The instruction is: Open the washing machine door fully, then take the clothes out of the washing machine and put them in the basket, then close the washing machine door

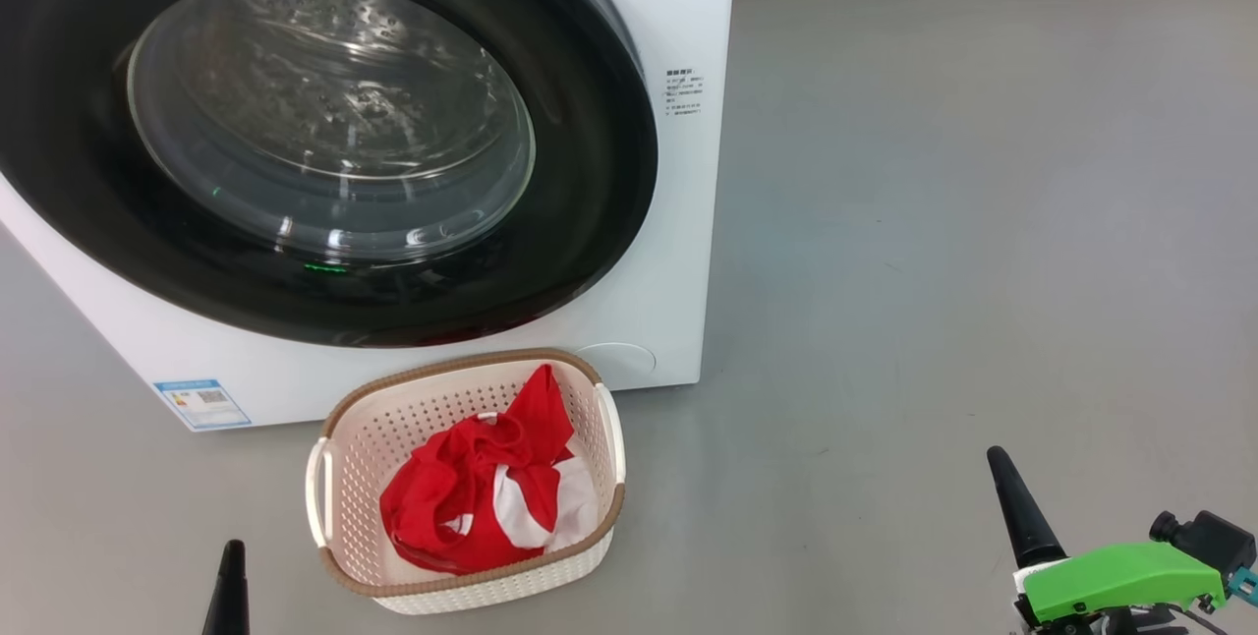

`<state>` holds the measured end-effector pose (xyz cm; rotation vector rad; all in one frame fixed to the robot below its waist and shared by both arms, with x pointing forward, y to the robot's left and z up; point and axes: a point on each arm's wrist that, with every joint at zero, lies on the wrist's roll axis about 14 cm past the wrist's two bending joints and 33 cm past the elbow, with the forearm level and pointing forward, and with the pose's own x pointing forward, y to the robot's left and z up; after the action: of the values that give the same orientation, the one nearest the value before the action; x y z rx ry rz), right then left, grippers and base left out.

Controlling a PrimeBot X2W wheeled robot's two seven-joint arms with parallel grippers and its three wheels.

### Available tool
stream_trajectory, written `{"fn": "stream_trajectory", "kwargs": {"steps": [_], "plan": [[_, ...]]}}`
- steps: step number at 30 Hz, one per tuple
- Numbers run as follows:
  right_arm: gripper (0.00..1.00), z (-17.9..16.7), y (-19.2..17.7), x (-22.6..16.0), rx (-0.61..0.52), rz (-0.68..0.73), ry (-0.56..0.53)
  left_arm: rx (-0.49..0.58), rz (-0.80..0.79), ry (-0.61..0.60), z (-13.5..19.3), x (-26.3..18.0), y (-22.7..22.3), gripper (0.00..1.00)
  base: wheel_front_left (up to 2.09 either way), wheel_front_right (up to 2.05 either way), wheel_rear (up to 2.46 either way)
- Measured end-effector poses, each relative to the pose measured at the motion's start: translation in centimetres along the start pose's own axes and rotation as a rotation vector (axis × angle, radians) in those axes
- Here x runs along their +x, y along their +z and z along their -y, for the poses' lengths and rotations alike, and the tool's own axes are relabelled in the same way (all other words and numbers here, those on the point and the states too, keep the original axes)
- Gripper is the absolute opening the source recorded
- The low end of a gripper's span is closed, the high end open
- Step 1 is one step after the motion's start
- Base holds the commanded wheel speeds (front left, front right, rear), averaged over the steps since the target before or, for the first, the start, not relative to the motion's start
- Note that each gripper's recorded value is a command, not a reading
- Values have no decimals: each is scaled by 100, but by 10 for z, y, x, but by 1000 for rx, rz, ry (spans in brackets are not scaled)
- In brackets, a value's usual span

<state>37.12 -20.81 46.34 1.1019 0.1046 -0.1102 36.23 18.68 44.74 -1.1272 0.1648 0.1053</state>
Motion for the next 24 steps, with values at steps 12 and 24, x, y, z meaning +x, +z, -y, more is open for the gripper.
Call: {"fn": "stream_trajectory", "kwargs": {"steps": [12,24], "plan": [[0,-6,4,2,128,6,15,-123,3,-20,7,3,3,0,0,0,0],[0,-13,7,4,257,10,37,-244,1,-50,16,5,7,0,0,0,0]]}}
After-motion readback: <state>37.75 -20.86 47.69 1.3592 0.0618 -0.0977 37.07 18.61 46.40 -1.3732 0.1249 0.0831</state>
